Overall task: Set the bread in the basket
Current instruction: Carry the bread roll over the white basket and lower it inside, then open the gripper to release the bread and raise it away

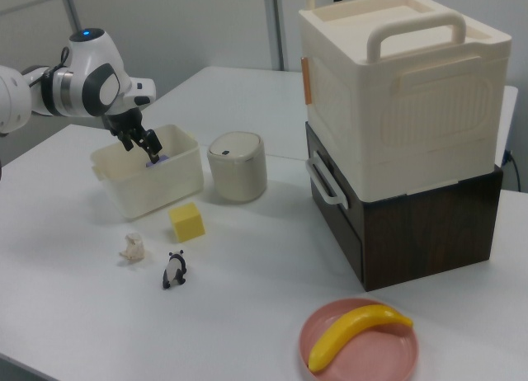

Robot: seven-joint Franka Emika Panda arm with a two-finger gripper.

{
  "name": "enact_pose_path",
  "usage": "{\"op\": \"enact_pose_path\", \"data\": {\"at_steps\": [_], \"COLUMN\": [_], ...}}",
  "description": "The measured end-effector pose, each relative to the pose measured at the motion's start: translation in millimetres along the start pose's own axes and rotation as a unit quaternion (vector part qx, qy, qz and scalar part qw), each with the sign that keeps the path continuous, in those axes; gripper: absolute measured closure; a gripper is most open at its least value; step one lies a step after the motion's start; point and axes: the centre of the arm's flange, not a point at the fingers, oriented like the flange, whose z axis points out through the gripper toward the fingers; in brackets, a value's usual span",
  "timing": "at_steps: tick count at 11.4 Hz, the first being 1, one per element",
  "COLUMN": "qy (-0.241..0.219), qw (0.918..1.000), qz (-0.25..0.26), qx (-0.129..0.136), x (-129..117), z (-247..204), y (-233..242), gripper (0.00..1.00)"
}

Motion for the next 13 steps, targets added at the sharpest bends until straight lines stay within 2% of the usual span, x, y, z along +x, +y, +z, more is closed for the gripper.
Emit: {"op": "enact_pose_path", "data": {"at_steps": [3,5,9,13], "qy": [0.011,0.017,-0.064,-0.118], "qw": [0.9999,0.9998,0.9975,0.9893], "qz": [0.003,0.007,0.006,-0.058], "qx": [0.004,0.006,-0.028,-0.064], "x": [6,9,-5,-20], "z": [-13,-40,-124,-186], "y": [2,6,56,125], "gripper": [0.00,0.00,0.00,0.00]}}
